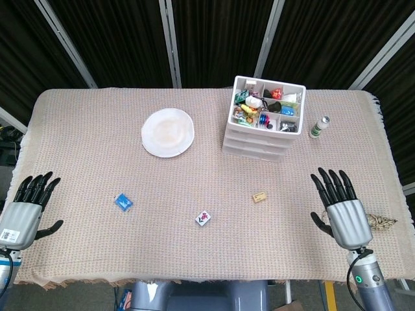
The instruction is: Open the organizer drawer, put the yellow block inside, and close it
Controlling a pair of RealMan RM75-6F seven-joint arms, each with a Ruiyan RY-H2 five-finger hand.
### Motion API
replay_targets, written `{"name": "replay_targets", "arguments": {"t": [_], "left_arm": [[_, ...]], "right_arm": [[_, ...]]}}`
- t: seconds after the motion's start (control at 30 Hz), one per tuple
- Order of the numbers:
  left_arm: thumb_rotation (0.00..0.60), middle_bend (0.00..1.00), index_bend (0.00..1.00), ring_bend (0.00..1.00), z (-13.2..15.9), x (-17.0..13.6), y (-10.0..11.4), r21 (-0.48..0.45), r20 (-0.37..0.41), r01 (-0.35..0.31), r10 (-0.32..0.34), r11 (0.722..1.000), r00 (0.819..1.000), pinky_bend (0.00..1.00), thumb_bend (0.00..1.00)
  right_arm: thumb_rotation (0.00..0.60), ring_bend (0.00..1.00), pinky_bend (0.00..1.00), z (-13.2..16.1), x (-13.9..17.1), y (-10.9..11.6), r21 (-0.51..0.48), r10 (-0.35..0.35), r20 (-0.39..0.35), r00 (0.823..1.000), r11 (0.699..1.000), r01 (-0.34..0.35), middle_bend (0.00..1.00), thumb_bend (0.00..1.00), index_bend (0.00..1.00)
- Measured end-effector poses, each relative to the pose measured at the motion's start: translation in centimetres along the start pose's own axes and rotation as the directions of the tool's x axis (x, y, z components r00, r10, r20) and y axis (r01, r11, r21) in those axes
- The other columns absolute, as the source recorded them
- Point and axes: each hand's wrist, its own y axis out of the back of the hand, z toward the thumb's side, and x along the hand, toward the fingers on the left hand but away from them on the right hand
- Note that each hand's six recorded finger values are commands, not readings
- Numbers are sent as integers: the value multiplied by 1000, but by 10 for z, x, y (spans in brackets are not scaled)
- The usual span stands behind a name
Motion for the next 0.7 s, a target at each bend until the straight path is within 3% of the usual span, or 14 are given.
{"name": "replay_targets", "arguments": {"t": [0.1,0.27,0.37,0.47,0.57,0.7], "left_arm": [[600,0,71,0,1,1,0,0,9,1,-1,1000,1000,0,210],[600,0,71,0,2,1,0,-8,15,2,-2,1000,1000,0,210],[600,0,70,0,2,1,1,-12,21,1,-1,1000,1000,0,210],[600,0,70,0,1,1,1,-14,24,-1,2,1000,1000,0,211],[600,0,70,0,1,1,2,-15,25,-3,3,1000,1000,0,212],[600,0,71,0,1,1,2,-17,26,-4,5,1000,1000,0,208]], "right_arm": [[600,517,492,8,-12,1,-64,9,24,1000,998,-8,500,180,92],[600,701,608,20,-29,-5,-242,69,83,994,969,-47,694,250,113],[600,756,636,25,-41,-13,-383,134,136,982,921,-72,748,296,118],[600,773,645,29,-52,-23,-527,219,189,957,845,-90,765,326,120],[600,778,648,38,-63,-36,-665,317,218,923,741,-97,770,344,122],[600,779,648,60,-78,-53,-822,441,201,875,561,-94,772,348,122]]}}
